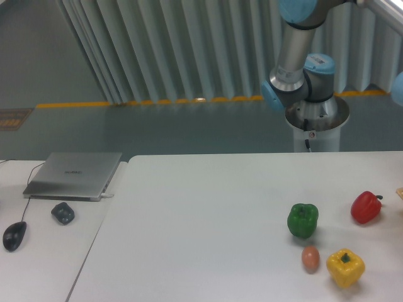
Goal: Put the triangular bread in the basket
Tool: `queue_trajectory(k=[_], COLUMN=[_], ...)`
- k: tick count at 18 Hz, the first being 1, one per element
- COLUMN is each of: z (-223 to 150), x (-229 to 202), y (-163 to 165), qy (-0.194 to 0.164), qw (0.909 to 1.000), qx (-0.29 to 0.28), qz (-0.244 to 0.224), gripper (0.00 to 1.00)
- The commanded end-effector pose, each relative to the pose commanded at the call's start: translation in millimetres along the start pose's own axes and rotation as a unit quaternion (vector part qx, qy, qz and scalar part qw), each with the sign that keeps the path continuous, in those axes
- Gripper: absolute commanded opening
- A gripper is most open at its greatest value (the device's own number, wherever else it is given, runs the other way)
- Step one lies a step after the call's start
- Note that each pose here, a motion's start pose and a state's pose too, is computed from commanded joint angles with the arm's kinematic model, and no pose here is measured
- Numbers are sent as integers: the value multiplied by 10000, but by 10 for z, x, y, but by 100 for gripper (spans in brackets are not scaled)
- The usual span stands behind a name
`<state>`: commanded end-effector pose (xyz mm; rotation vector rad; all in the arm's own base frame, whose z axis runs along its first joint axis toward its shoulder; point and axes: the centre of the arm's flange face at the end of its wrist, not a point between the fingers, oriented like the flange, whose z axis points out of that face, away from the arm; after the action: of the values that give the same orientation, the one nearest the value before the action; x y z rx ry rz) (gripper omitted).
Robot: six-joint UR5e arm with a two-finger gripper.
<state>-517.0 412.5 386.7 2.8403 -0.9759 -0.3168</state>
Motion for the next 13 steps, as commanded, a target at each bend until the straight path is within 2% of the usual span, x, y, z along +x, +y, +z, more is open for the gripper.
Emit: queue_trajectory(k=[3,6,9,13], z=[-84,-136,-155,-246], x=[88,201,306,447], y=[-83,-257,-468,-762], qy=[230,604,942,1032], qw=[9997,9980,9925,9909], qx=[96,188,691,764], qz=[-2,33,-370,-400], gripper=[100,100,100,100])
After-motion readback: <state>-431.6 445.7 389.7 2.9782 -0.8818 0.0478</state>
